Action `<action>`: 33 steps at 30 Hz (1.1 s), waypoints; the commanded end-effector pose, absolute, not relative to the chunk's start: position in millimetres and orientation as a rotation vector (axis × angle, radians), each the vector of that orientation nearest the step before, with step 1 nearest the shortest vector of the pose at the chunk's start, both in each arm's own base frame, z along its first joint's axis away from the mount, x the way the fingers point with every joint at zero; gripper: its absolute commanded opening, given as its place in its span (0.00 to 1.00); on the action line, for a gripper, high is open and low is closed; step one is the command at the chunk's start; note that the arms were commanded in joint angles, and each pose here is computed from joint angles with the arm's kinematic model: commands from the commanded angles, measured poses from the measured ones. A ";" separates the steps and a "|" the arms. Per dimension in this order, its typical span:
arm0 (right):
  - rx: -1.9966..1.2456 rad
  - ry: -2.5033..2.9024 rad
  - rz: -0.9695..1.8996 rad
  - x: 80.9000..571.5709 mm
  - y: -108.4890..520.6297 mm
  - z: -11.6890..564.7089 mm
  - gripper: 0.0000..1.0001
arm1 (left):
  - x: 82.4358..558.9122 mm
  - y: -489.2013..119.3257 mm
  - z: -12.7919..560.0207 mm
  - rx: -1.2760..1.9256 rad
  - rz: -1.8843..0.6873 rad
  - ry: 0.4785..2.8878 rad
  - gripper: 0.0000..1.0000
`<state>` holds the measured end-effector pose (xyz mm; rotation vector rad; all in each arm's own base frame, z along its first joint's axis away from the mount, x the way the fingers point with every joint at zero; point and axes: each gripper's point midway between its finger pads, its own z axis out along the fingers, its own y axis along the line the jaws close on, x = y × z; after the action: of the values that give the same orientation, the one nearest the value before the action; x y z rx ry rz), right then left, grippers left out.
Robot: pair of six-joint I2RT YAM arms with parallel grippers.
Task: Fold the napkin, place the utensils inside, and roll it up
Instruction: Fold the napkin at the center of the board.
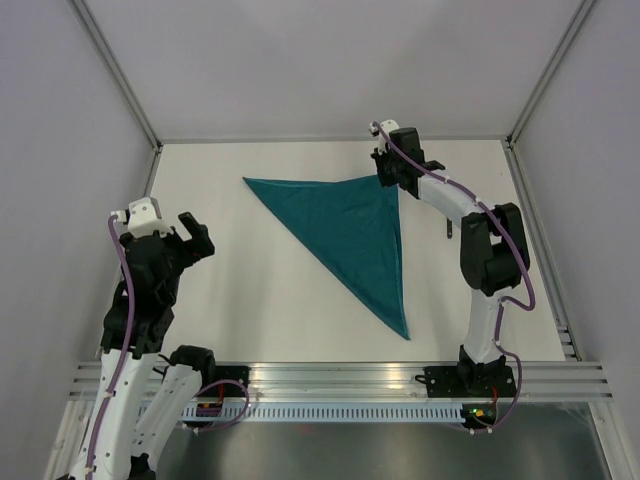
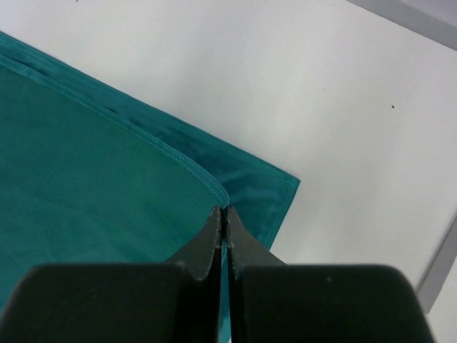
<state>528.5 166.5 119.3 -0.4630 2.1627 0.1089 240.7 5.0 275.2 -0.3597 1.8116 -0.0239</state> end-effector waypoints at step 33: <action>-0.390 2.174 0.078 538.8 134.1 106.2 0.01 | 247.2 1.4 278.3 -0.302 -0.023 1.806 1.00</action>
<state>532.4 137.2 107.1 -0.4040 2.1926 0.0807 243.2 3.7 273.8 -0.3559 1.8191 -0.0267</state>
